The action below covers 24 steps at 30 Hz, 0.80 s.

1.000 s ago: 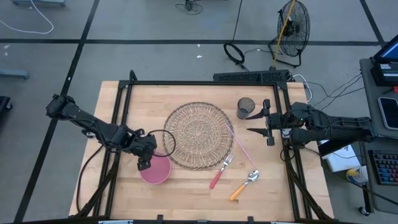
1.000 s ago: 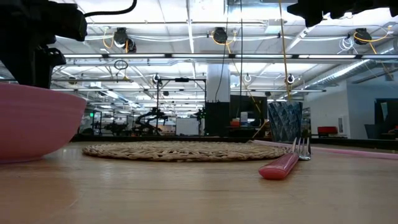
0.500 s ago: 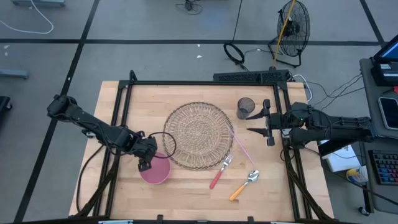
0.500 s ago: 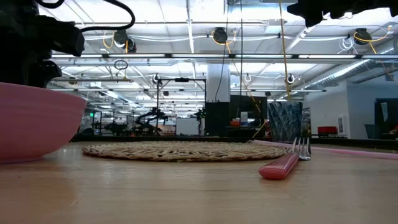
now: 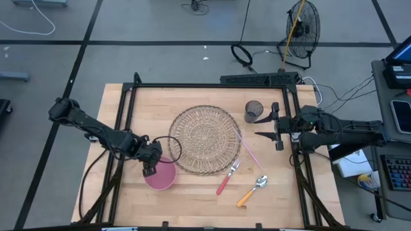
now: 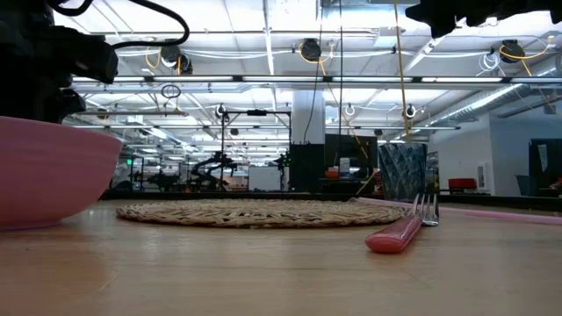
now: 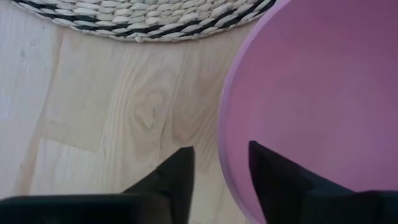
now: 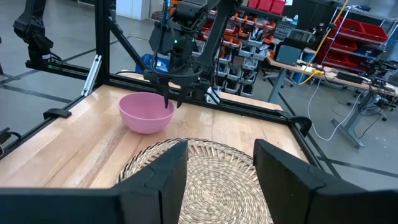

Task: Pick & Place Utensil
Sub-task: Put the pink bowl on the left side of the brown mat

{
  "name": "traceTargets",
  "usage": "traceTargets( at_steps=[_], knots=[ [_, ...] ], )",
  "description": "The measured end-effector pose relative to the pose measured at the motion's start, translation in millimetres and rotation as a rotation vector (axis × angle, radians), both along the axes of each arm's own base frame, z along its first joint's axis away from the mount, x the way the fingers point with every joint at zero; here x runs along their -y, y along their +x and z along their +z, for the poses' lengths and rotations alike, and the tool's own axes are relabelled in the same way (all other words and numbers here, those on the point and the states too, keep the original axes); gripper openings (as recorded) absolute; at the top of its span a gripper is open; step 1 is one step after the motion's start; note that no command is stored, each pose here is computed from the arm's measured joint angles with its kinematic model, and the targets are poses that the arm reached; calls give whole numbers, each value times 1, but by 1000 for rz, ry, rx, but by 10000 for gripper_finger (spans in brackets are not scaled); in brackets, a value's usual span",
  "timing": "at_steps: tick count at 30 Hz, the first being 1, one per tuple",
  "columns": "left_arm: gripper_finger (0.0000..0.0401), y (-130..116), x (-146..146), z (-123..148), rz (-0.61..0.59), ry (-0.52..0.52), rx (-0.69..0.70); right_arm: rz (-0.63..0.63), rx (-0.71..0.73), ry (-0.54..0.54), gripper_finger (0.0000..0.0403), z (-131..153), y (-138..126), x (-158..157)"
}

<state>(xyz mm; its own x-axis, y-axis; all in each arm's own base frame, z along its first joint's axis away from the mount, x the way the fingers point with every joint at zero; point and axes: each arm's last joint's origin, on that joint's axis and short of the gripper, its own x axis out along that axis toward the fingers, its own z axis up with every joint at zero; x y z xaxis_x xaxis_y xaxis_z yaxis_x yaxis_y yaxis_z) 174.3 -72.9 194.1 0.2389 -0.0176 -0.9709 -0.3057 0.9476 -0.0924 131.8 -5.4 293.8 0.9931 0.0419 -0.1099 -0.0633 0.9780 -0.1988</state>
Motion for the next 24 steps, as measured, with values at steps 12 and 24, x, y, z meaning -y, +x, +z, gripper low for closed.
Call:
traceTargets(
  at_steps=[12,24],
  knots=[
    [81,0,0,0,14,-4,0,0,0,-1,172,0,0,0],
    [27,0,0,0,23,-7,0,0,1,-1,169,0,0,0]
  ],
)
